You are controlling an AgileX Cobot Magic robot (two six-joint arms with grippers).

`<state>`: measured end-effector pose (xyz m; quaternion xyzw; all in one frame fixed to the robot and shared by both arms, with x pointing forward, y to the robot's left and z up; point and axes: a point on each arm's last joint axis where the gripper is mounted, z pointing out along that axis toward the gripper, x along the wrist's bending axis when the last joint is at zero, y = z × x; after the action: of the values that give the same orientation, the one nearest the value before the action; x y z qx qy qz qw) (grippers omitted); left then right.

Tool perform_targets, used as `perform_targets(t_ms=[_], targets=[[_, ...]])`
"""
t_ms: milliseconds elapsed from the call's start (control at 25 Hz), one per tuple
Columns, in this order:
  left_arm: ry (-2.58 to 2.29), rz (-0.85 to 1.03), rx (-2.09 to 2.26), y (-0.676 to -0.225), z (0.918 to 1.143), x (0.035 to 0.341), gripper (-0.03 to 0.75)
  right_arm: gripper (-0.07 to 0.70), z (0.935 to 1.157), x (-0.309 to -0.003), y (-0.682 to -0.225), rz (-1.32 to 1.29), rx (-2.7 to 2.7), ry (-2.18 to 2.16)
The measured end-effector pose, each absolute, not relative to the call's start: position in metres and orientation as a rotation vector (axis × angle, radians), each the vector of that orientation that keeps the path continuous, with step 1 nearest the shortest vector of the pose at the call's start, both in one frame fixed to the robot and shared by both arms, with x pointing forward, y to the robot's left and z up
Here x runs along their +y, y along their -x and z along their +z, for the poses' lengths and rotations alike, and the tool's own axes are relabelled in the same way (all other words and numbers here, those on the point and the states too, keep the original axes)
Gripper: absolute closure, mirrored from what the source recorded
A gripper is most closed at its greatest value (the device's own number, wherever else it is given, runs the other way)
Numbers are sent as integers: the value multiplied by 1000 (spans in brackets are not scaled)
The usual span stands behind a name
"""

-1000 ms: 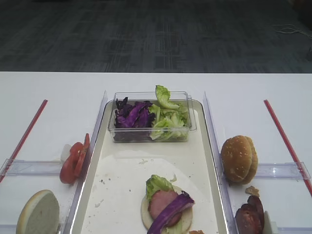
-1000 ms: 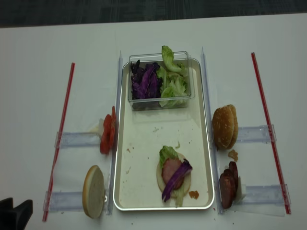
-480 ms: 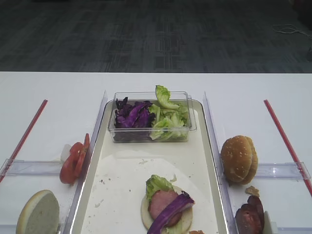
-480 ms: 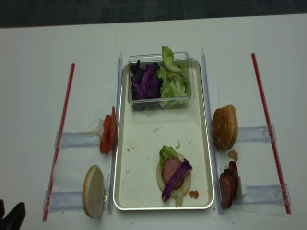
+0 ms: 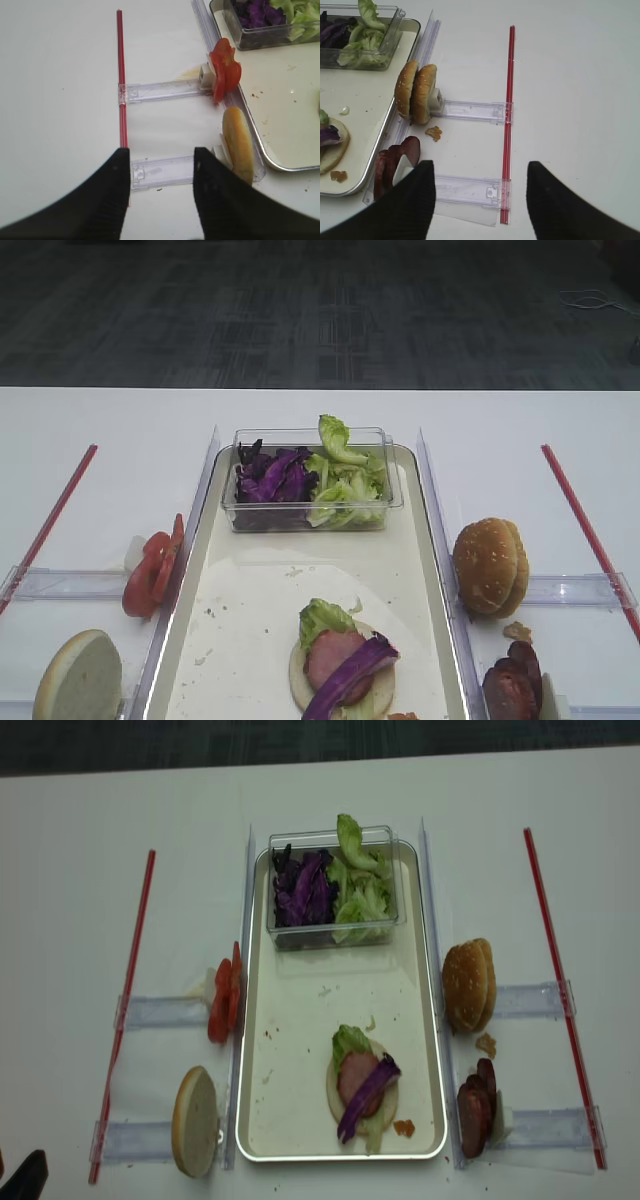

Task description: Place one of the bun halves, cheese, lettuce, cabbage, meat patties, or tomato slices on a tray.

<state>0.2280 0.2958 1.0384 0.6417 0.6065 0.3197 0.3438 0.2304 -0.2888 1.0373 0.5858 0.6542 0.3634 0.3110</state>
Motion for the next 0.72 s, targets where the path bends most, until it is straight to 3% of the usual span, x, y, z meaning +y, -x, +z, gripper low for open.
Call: perform_targets(t_ms=[720], targets=[[-1664,833,1576,-228,1038,296,429,204,1037,-289,-230,959,1727,-1547]])
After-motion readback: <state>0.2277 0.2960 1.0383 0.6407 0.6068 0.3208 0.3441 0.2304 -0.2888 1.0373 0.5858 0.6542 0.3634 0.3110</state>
